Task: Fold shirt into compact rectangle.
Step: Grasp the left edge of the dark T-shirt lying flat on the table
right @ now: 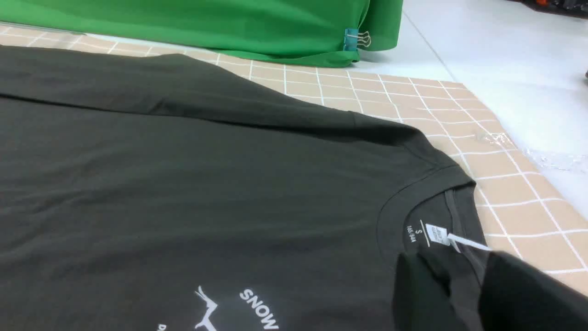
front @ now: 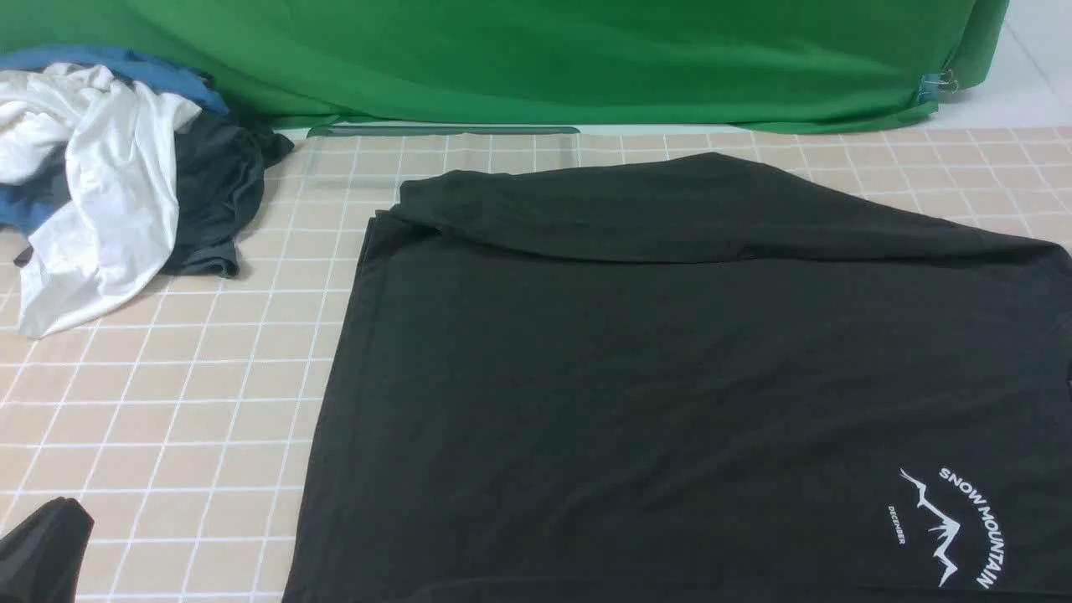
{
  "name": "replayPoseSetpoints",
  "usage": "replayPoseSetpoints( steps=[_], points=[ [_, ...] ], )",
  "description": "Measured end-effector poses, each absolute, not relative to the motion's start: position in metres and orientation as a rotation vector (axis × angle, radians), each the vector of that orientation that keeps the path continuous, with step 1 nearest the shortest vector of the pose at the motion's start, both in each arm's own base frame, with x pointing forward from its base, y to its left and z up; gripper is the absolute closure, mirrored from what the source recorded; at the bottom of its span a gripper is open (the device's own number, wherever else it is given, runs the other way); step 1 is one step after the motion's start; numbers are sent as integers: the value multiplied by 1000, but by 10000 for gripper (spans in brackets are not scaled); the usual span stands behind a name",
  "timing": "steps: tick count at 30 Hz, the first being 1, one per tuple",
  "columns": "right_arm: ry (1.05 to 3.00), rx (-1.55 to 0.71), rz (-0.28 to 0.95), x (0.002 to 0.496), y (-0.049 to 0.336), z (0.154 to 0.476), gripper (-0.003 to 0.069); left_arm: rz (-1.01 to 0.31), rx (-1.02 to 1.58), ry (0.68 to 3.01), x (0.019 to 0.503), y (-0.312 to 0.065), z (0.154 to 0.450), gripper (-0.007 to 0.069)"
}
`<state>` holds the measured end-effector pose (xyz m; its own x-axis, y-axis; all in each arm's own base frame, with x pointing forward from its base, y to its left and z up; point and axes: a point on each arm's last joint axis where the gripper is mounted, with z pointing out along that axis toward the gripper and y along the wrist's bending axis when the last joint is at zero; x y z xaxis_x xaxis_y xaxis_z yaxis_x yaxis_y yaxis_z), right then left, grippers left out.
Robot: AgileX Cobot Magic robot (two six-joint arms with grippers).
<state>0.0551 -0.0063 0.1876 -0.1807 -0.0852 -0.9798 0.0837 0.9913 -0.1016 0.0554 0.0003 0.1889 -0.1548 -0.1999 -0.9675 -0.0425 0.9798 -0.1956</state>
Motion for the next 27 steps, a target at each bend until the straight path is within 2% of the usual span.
replayPoseSetpoints(
  steps=[15,19,24,27],
  points=[
    [1746,-1,-150,55,-6,188,416,-137,-181,1724,55,0,189,612],
    [1746,-1,-150,55,-6,188,416,-97,-147,1702,56,1,191,612],
    [1746,-1,-150,55,-6,188,416,-221,-237,1548,57,0,204,612],
    [1746,-1,-150,55,-6,188,416,-430,-429,1400,56,2,214,612]
  ],
)
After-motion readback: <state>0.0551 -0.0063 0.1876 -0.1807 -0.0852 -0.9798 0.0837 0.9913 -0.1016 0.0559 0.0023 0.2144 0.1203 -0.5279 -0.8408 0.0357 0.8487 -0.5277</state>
